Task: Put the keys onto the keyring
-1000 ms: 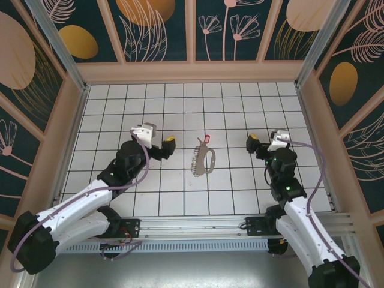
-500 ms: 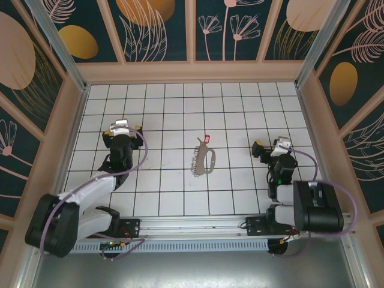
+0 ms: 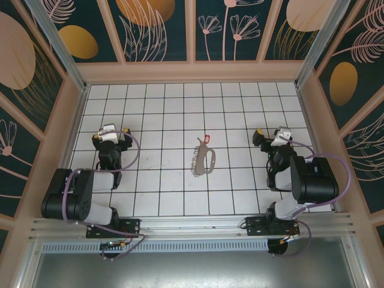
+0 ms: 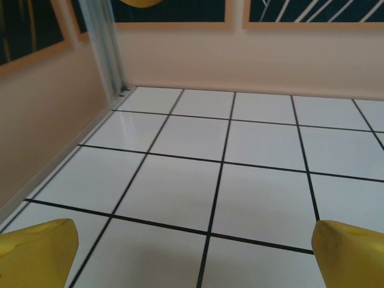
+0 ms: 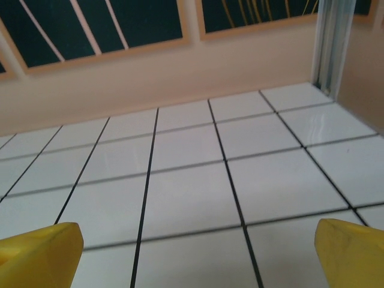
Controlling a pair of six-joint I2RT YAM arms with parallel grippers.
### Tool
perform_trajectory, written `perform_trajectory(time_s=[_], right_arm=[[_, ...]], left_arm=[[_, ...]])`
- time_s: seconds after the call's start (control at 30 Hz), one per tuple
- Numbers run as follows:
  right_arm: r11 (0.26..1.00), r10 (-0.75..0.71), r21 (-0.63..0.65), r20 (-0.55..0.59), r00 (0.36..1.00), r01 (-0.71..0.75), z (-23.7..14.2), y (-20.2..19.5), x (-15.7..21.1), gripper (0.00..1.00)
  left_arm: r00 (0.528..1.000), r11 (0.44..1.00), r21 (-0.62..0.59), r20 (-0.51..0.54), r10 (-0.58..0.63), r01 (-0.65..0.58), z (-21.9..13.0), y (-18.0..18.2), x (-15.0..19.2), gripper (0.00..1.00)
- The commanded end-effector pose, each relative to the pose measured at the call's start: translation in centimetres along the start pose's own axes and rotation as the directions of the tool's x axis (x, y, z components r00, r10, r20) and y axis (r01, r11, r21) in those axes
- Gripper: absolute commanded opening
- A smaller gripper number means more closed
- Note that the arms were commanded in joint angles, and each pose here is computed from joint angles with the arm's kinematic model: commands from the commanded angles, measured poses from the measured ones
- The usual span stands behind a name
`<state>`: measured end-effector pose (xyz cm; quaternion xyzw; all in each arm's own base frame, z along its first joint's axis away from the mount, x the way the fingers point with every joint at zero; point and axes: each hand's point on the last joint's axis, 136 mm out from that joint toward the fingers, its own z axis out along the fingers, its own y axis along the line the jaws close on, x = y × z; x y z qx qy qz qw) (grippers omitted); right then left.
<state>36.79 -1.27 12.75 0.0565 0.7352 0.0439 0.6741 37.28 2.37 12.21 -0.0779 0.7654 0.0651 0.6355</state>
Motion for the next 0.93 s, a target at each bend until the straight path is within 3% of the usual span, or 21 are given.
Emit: perform_trajectory(time_s=[0.0, 0.13, 0.9], right_arm=[[0.999, -0.001, 0.043, -0.004, 1.0, 0.001, 0.44, -0.51, -0.09, 0.99], [0.996, -0.011, 0.086, -0.001, 1.0, 0.011, 0.5, -0.84, -0.12, 0.99], [0.999, -0.035, 0.036, -0.013, 0.999, 0.036, 0.66, 0.12, 0.07, 0.99]], left_arm=[[0.995, 0.992, 0.109, 0.081, -0.064, 0.055, 0.28, -0.78, -1.44, 0.99], [0.996, 0.992, 0.114, 0.071, -0.06, 0.052, 0.29, -0.78, -1.31, 0.99], [0.996, 0.992, 0.111, 0.068, -0.059, 0.052, 0.38, -0.74, -1.23, 0.99]])
